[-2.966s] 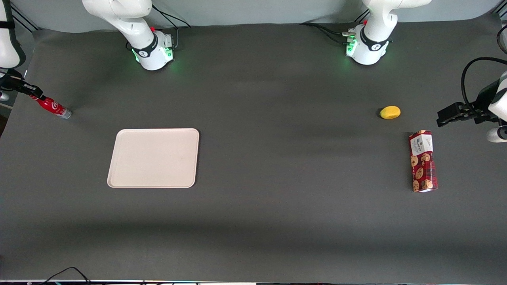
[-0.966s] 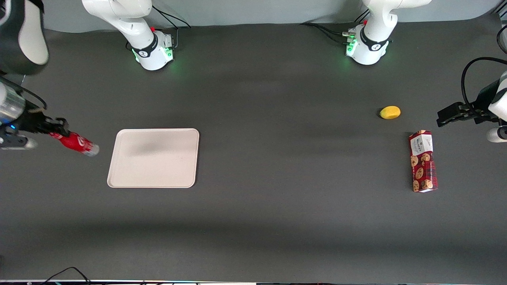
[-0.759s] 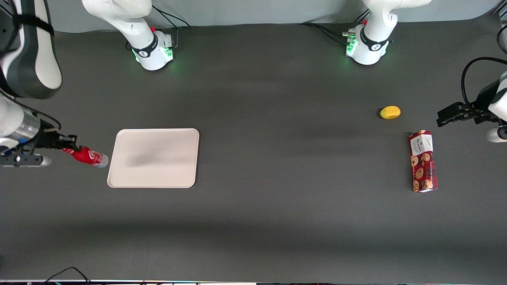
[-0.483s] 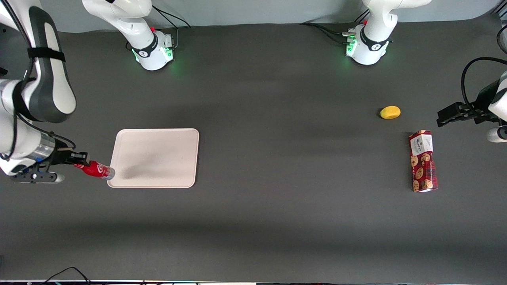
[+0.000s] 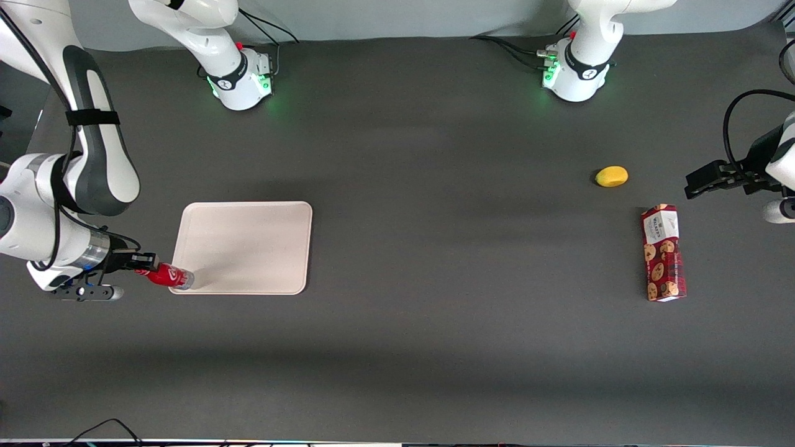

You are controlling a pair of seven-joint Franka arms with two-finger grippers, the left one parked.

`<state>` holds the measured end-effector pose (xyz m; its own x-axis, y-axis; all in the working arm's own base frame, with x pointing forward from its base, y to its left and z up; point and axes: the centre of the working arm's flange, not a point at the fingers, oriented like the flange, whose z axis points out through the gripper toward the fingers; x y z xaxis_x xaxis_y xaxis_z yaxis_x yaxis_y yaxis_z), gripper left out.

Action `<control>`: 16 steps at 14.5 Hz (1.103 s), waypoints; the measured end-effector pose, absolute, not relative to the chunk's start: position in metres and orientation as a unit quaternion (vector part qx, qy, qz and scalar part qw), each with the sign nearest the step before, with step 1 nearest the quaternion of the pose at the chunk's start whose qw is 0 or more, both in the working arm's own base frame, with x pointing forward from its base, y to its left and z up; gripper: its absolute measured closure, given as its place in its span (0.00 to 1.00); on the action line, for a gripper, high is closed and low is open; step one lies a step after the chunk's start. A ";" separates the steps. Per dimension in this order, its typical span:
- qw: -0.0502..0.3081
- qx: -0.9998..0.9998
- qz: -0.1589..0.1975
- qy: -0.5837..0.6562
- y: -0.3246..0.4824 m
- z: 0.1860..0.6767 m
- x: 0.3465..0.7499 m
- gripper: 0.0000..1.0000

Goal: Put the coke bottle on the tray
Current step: 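Lift the bottle and carry it with the right gripper to the tray, then lower the bottle onto the tray edge and open the right gripper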

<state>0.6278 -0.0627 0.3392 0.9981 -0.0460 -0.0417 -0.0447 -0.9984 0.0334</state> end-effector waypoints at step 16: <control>0.015 1.000 -0.011 -0.022 -0.061 0.323 0.617 0.00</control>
